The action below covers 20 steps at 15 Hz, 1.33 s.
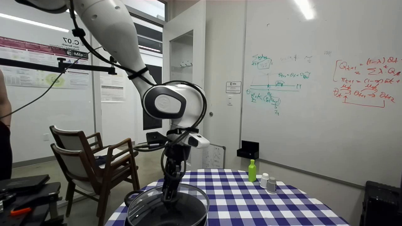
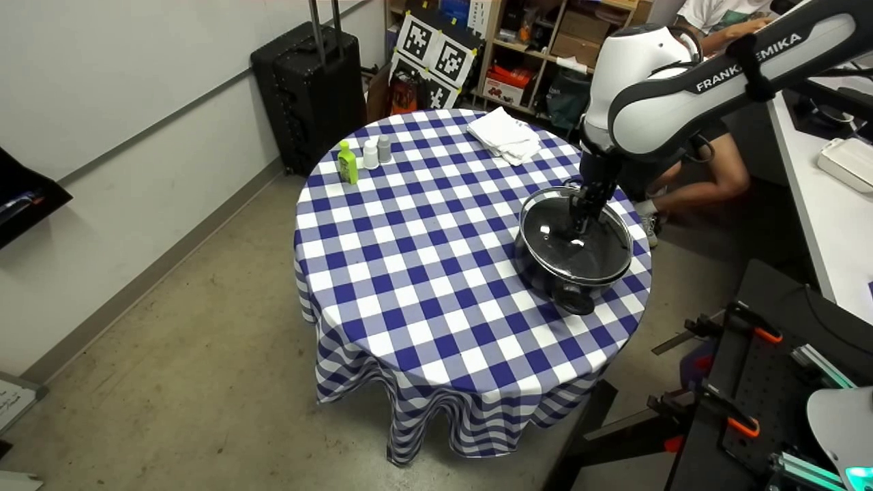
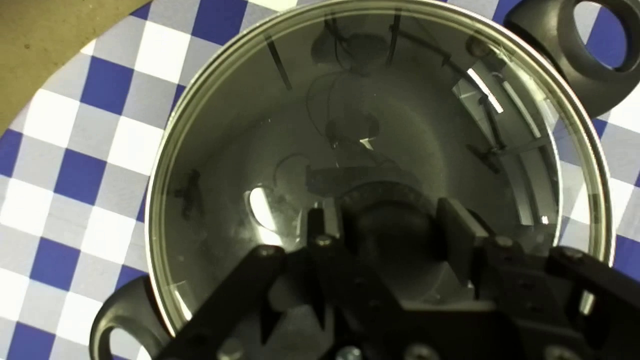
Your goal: Put the lid of the pot on the table
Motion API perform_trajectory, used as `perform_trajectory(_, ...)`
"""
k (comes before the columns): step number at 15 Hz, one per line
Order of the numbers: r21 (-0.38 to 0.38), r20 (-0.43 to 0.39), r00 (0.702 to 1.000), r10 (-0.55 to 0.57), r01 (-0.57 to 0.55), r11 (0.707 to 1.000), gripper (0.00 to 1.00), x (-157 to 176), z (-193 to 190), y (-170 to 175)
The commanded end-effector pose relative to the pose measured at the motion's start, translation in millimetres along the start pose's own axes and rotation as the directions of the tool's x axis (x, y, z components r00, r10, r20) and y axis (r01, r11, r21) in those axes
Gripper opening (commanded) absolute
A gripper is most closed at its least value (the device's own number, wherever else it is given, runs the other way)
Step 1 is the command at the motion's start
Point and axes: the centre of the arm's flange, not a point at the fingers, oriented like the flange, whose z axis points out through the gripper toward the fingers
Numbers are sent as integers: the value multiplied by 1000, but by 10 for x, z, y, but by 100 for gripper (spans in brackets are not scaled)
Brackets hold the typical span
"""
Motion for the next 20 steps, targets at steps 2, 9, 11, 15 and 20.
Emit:
perform_trajectory(2, -53, -29, 997, -71, 70, 996, 25, -163, -438, -437)
perform_trajectory(9, -89, 13, 965, -262, 263, 961, 25, -539, -316, -1744)
perform_trajectory(11, -69, 28, 956, -293, 295, 953, 25, -642, -219, -2186)
perform_trajectory(15, -41, 19, 946, -323, 324, 945, 25, -795, -212, -2822)
perform_trajectory(20, -15, -19, 960, -278, 278, 960, 25, -536, -249, -3091)
